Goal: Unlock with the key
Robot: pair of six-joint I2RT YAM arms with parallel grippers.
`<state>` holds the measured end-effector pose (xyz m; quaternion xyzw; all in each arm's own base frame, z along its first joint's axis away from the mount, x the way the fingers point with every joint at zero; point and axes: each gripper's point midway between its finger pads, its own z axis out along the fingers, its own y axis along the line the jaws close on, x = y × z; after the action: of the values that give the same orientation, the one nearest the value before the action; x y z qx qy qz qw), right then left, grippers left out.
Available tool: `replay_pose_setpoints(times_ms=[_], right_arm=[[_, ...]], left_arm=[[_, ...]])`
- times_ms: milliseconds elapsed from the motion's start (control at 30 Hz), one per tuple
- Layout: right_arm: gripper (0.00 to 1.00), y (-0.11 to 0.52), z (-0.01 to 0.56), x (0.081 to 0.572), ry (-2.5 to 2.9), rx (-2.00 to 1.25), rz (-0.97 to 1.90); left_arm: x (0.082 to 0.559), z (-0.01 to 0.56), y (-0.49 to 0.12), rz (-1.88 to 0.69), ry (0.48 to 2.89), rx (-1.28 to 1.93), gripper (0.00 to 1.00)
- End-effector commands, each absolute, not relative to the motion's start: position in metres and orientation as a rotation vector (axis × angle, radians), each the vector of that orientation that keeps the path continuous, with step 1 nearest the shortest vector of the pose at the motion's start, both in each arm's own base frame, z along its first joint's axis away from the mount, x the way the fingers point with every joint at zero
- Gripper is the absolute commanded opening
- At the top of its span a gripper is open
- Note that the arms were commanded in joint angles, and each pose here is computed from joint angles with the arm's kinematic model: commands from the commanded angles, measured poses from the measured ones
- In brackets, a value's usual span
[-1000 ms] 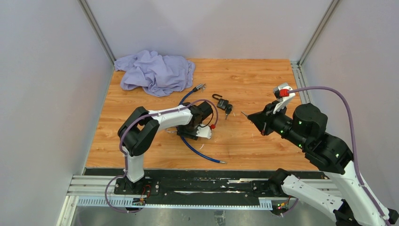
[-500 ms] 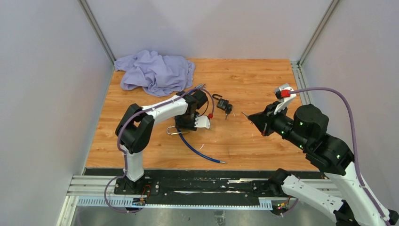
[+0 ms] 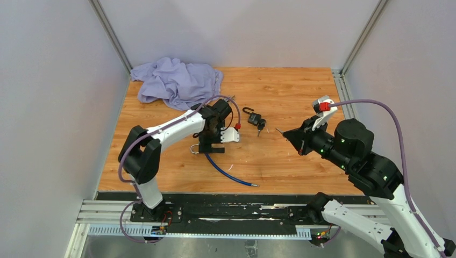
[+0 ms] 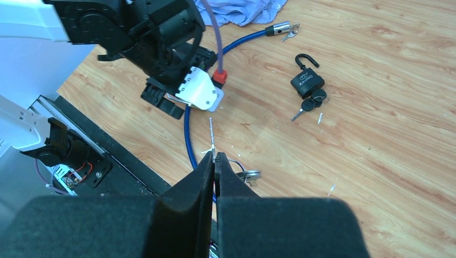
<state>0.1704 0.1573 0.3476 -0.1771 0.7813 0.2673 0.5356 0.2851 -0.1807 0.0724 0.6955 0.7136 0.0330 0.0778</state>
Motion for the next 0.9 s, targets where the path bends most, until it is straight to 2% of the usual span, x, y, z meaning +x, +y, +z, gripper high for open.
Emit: replay_pose_setpoints(times_ms=[0, 300, 467, 700, 867], right_arm=[[0.0, 0.155, 0.35, 0.177, 1.851, -0.391, 0.618], [0.0, 0.154, 0.35, 0.177, 1.849, -0.384, 0.613], [0.01, 0.153, 0.348, 0.176, 1.853, -0.38, 0.617], [0.01, 0.153, 0.346, 0.176, 1.855, -0.377, 0.615], [0.01, 0.153, 0.346, 0.175, 1.854, -0.379, 0.62]], left_arm=[[0.283, 0.088, -0.162, 0.223, 2.071, 2.1, 0.98], [0.267, 0.064, -0.126, 0.362, 1.929, 2.263, 0.98], [0.277, 0.056, -0.124, 0.439, 1.837, 2.251, 0.98], [0.292, 0.063, -0.135, 0.473, 1.767, 2.17, 0.98], [0.305, 0.106, -0.122, 0.605, 1.744, 2.094, 0.98]])
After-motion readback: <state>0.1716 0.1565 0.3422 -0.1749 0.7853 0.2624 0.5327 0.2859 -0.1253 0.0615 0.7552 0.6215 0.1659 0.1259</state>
